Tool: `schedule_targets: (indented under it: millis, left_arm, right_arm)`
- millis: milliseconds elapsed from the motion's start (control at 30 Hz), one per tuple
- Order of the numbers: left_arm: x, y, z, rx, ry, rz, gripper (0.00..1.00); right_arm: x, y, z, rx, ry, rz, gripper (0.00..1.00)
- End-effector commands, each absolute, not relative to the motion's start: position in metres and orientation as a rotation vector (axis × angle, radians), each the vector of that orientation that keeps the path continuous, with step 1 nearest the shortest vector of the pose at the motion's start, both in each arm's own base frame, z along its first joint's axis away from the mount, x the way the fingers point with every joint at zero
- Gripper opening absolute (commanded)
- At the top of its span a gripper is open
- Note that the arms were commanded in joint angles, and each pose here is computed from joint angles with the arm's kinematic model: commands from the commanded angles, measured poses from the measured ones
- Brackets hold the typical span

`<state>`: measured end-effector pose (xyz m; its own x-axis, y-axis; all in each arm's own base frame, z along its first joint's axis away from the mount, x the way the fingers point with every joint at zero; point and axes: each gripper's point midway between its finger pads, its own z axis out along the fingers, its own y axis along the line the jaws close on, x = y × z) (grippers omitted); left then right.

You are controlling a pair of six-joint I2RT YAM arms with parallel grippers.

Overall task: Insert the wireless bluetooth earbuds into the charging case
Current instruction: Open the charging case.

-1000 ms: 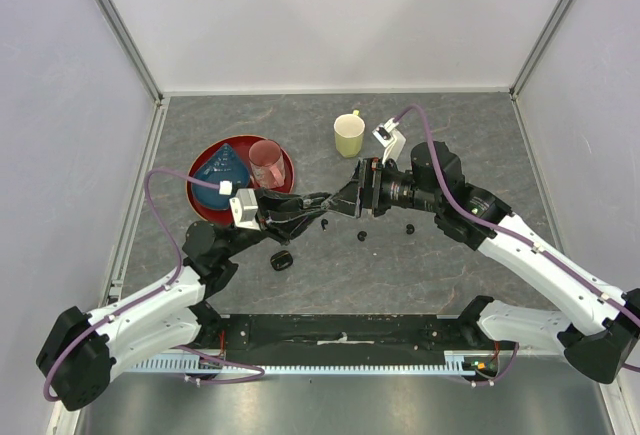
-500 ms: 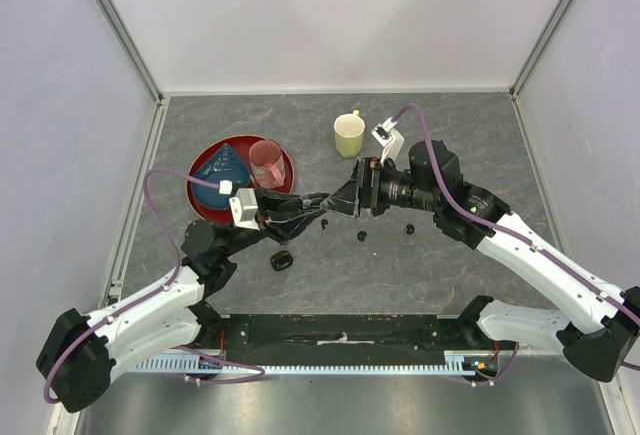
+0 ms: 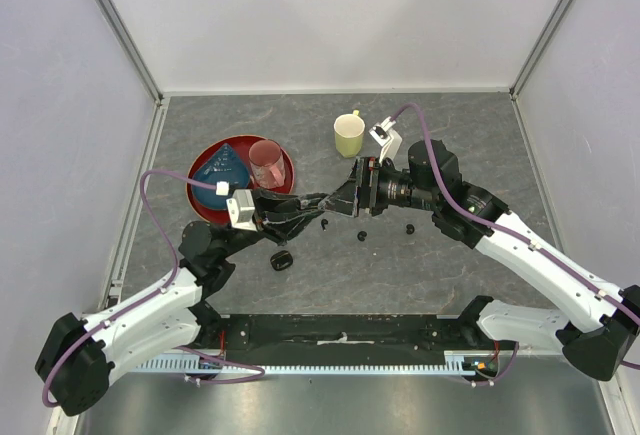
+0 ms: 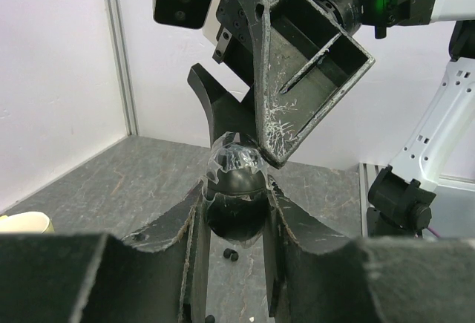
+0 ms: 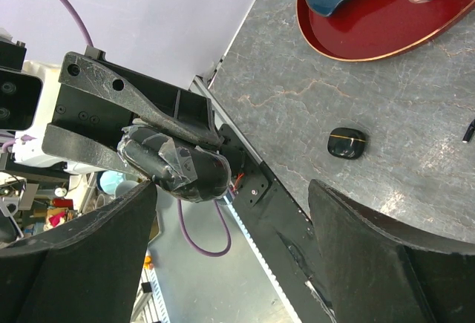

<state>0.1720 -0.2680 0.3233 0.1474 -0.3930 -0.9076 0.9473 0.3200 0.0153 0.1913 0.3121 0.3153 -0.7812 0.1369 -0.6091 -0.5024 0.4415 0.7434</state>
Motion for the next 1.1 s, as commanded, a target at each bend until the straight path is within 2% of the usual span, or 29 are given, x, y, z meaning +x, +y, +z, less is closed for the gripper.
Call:
schedule_targets:
  millis: [0,1067]
  left_arm:
    - [0.144,-0.27,0.34,0.808,0.844,-1.139,0.02]
    - [0.153,-0.269,0.328,0.769,0.898,-1.126,0.02]
  right_arm:
    - [0.211,0.314,0.34,-0.24,1.987,1.342,0.89]
    - [0.211,0.313,0.354,-0.252,1.934,1.386,0.9]
